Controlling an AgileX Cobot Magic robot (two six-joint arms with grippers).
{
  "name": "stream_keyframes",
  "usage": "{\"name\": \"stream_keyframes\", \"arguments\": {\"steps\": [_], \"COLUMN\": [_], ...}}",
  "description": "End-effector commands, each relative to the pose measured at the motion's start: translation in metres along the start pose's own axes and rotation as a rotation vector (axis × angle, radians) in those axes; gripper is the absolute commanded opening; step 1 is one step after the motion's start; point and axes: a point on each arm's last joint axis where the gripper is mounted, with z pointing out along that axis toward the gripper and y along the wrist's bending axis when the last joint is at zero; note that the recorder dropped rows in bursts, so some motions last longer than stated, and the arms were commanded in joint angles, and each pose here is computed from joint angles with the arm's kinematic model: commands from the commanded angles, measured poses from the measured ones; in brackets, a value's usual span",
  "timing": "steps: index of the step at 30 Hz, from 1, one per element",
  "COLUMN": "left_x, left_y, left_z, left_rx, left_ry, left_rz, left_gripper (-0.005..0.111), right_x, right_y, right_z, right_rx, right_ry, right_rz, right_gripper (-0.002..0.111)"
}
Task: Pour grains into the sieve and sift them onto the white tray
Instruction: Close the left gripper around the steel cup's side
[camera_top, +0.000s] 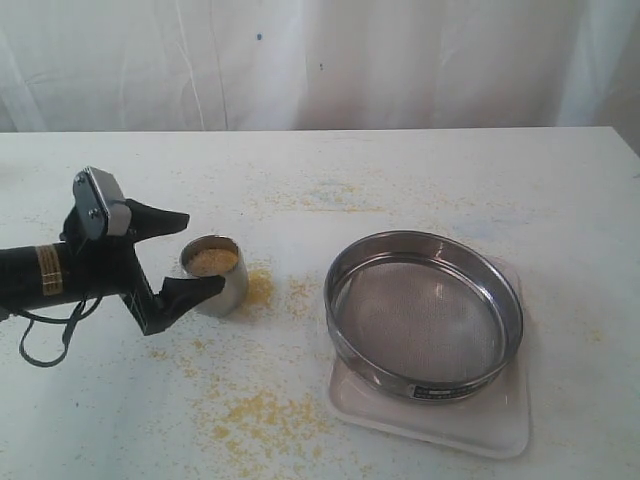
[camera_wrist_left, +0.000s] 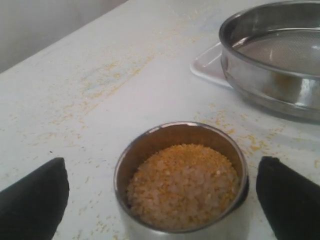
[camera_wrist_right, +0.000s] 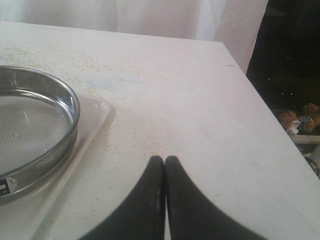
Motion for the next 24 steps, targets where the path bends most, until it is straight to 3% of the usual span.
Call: {"name": "stream_keyframes", "arguments": {"steps": [1,13,24], "left_x": [0.005,0.019,0.024], "left_y": [-0.004,0.000,0.007], "left_z": [0.008,0.014,0.051], "left_rx": [0.039,0.000,0.053], "left_ry": [0.015,0.029,-0.001], "left_rz": [0.016,0.097,0.113], "left_gripper": [0.105,0.105,0.105], "right_x": [-0.001,-0.001,-0.001], "right_y": [0.000,0.000,0.000], "right_z": [0.000,0.000,0.000], "right_rx": [0.003,0.003,0.003], "right_ry": [-0.007,-0.007,-0.007], "right_rz": [0.002,0.002,0.002], "right_gripper": [0.000,0.000,0.000]}}
